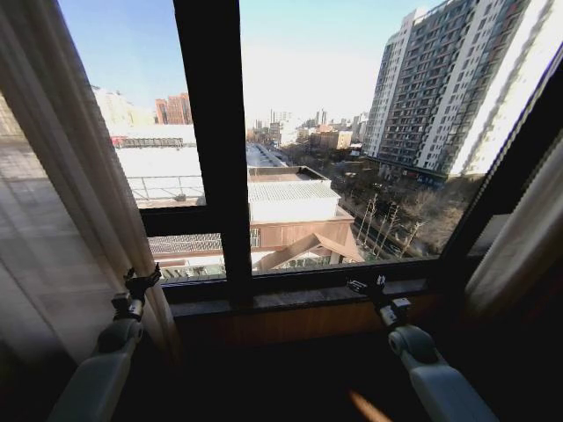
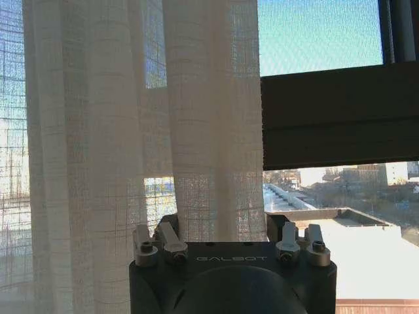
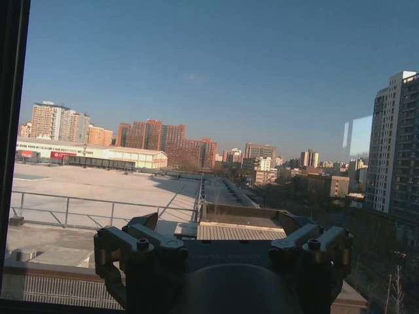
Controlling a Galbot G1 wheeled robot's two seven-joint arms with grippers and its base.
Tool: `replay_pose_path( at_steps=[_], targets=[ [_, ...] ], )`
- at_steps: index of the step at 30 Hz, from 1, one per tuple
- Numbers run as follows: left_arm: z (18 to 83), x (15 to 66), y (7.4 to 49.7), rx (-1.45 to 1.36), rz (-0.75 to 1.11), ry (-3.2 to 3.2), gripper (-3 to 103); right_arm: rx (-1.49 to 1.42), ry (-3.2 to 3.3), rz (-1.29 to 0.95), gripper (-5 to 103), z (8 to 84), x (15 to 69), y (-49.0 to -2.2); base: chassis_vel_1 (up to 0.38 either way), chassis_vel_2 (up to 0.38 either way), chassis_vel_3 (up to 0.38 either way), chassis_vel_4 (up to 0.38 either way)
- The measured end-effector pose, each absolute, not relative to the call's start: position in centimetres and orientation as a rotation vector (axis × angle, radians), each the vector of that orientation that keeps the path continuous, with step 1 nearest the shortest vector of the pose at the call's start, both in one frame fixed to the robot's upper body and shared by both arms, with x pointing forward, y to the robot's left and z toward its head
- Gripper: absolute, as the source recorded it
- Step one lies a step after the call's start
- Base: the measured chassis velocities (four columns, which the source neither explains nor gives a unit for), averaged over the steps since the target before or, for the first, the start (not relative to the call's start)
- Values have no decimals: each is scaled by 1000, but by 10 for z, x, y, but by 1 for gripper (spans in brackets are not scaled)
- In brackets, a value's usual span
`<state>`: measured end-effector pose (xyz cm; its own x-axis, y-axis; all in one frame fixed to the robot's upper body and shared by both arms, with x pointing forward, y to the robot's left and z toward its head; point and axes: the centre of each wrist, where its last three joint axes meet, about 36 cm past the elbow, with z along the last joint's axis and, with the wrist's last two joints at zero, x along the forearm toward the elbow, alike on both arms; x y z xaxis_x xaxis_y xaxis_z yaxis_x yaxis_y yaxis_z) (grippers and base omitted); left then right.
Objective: Open the curtains by pulling them apart, changing their state from closed to fully open.
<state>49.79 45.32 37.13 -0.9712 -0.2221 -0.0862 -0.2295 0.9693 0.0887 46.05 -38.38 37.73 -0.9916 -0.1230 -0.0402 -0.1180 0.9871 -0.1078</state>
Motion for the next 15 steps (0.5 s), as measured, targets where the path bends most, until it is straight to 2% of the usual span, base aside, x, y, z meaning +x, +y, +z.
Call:
replay_pose_path(
  at_steps=[4,6,7,8,9,11,12,14,15],
  targets=[
    [370,499,455,-350,150,3041,50,-187,3085,-163,100,377,460,-384,0,0,0,0],
    [370,499,455,-350,149,3041,50,-187,3085,-163,100,377,460,-384,0,0,0,0],
    [370,499,455,-350,149,3041,44,-187,3085,-163,100,377,460,-384,0,0,0,0],
    [370,499,455,-349,148,3041,44,-187,3085,-163,100,377,460,-384,0,0,0,0],
    [369,499,455,-348,148,3041,34,-187,3085,-163,100,377,460,-384,0,0,0,0],
    [369,499,454,-345,147,3040,23,-187,3085,-163,100,377,460,-384,0,0,0,0],
    [369,499,454,-345,147,3040,23,-187,3085,-163,100,377,460,-384,0,0,0,0],
    [369,499,455,-348,144,3037,12,-187,3085,-163,100,377,460,-384,0,0,0,0],
    [369,499,455,-348,144,3037,12,-187,3085,-163,100,377,460,-384,0,0,0,0]
  ],
)
